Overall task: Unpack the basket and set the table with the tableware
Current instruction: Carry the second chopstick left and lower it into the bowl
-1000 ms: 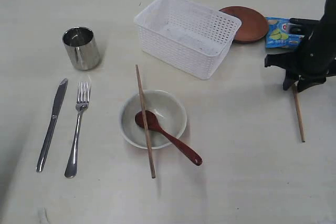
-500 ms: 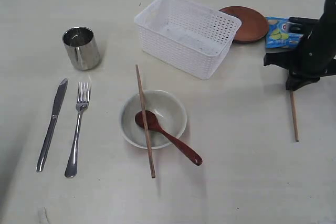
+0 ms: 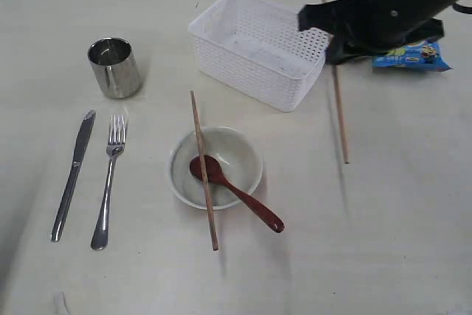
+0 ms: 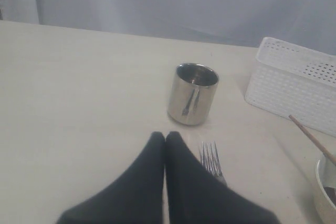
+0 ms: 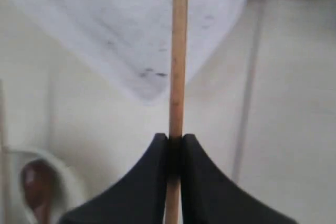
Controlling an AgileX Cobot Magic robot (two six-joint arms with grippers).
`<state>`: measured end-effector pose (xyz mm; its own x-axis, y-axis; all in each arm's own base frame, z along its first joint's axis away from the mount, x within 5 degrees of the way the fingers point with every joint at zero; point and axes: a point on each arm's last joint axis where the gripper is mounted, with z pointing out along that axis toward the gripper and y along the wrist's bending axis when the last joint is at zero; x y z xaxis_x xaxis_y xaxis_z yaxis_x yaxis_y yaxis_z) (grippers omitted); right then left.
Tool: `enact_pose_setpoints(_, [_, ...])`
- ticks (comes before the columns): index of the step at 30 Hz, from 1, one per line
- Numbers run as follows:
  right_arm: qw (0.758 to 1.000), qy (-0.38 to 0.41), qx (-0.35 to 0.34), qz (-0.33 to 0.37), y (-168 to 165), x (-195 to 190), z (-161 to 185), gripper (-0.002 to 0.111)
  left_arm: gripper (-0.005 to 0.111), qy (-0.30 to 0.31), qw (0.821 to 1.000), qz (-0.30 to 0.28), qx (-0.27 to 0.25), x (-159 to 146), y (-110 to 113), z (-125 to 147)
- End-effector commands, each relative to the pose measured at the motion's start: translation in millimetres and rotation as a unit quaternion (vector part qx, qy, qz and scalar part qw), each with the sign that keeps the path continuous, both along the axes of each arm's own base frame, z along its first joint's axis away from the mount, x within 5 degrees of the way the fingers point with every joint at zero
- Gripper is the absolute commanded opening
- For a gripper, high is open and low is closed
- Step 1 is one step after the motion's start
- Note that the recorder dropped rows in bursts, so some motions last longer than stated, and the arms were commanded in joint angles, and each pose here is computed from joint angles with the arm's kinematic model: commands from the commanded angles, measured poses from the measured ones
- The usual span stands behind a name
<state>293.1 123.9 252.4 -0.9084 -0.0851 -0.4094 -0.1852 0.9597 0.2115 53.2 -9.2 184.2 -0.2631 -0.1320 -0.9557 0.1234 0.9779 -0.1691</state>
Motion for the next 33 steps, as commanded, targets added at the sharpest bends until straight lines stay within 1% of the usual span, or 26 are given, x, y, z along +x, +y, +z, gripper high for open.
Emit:
enact_pose_setpoints(1, [0.997,0.019,0.050,0.059,44.8,-24.6,12.0,-0.001,0.000,-0.005,1.000,0.000,-0.002,0.0,0.0,0.1])
enact_pose_setpoints(4, [0.993,0.031,0.071,0.089,73.2,-35.3,10.0,-0.001,0.000,-0.005,1.000,0.000,-0.002,0.0,0.0,0.1])
enact_pose_setpoints(7, [0.989,0.049,0.088,0.104,96.0,-43.4,1.1,-0.001,0.000,-0.005,1.000,0.000,-0.002,0.0,0.0,0.1])
enact_pose_setpoints(8, [0.989,0.053,0.089,0.110,102.8,-45.7,-3.2,-0.001,0.000,-0.005,1.000,0.000,-0.002,0.0,0.0,0.1])
enact_pose_setpoints(10, [0.987,0.071,0.082,0.115,121.3,-50.1,-22.5,-0.001,0.000,-0.005,1.000,0.000,-0.002,0.0,0.0,0.1])
enact_pose_setpoints(11, [0.987,0.077,0.081,0.114,124.1,-50.0,-27.7,-0.001,0.000,-0.005,1.000,0.000,-0.002,0.0,0.0,0.1])
enact_pose_setpoints(14, [0.987,0.093,0.073,0.108,128.7,-45.8,-44.6,-0.001,0.000,-0.005,1.000,0.000,-0.002,0.0,0.0,0.1])
enact_pose_setpoints(18, [0.988,0.091,0.073,0.102,130.7,-42.7,-51.2,-0.001,0.000,-0.005,1.000,0.000,-0.002,0.0,0.0,0.1])
enact_pose_setpoints(19, [0.988,0.099,0.073,0.088,130.2,-40.7,-55.3,-0.001,0.000,-0.005,1.000,0.000,-0.002,0.0,0.0,0.1])
enact_pose_setpoints(21, [0.988,0.111,0.067,0.082,131.4,-39.5,-64.2,-0.001,0.000,-0.005,1.000,0.000,-0.002,0.0,0.0,0.1])
enact_pose_setpoints(27, [0.988,0.122,0.058,0.079,132.8,-37.6,-76.2,-0.001,0.000,-0.005,1.000,0.000,-0.002,0.0,0.0,0.1])
enact_pose_setpoints(33, [0.988,0.124,0.056,0.077,133.3,-36.9,-79.5,-0.001,0.000,-0.005,1.000,0.000,-0.002,0.0,0.0,0.1])
